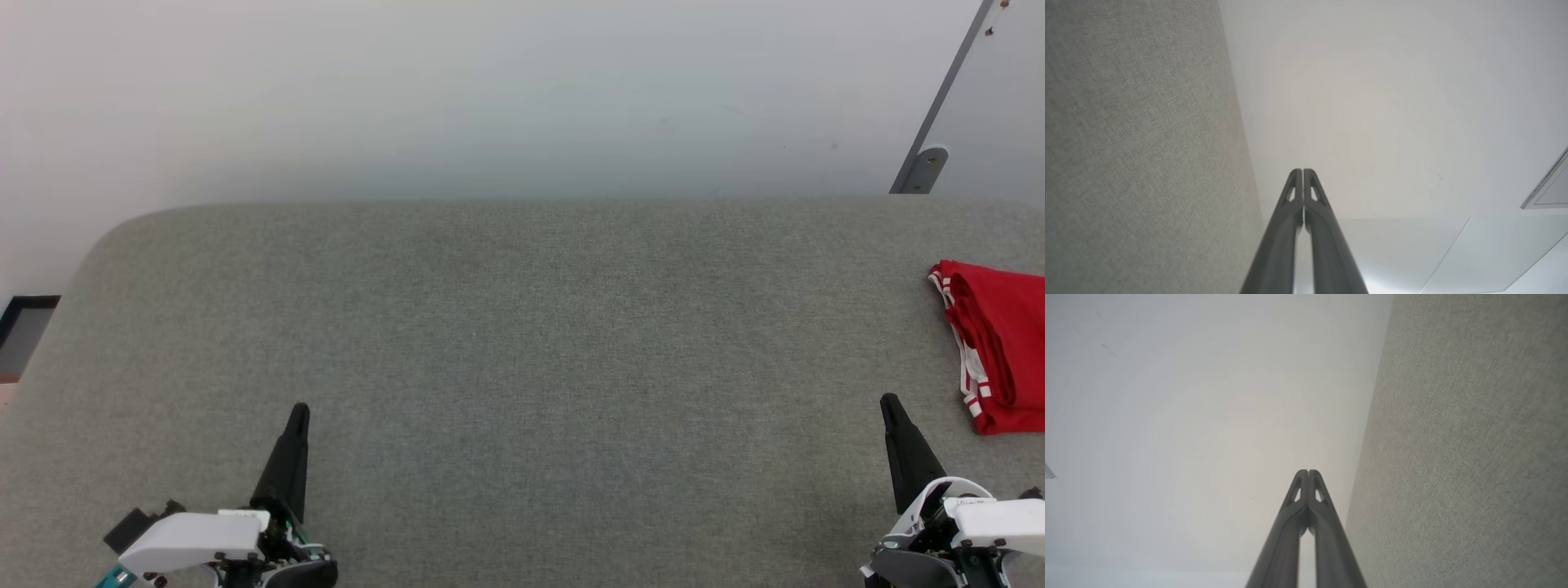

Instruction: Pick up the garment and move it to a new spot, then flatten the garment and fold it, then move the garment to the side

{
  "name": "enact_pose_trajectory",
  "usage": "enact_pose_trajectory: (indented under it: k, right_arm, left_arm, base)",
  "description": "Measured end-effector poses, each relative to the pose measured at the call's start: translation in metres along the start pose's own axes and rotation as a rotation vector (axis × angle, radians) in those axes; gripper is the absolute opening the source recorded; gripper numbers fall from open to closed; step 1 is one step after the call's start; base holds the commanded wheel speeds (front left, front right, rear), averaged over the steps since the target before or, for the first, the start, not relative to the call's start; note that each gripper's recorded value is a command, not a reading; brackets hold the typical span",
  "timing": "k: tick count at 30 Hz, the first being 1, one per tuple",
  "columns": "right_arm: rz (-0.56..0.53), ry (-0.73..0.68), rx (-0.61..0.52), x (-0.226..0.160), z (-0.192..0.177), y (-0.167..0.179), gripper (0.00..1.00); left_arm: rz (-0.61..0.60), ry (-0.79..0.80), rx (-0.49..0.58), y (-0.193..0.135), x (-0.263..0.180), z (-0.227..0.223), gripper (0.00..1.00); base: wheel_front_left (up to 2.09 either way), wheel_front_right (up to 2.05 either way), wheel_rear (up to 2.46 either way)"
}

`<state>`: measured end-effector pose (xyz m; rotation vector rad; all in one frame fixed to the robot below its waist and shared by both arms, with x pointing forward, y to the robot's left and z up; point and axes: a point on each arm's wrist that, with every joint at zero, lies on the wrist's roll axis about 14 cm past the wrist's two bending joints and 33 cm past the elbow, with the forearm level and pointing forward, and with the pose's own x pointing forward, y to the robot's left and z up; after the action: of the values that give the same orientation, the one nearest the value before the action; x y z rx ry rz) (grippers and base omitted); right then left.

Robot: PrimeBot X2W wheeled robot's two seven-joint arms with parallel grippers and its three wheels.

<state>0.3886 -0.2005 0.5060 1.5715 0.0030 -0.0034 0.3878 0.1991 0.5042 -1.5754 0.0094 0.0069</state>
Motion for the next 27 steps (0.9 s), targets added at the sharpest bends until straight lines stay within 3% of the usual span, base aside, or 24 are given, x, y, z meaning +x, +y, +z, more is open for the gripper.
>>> enact_pose_trajectory:
  k: [27]
  right_arm:
    - [0.000,0.000,0.000,0.0000,0.0000,0.0000,0.00]
  left_arm:
    - [0.000,0.000,0.000,0.0000,0.0000,0.0000,0.00]
  base:
    - [0.00,0.00,0.00]
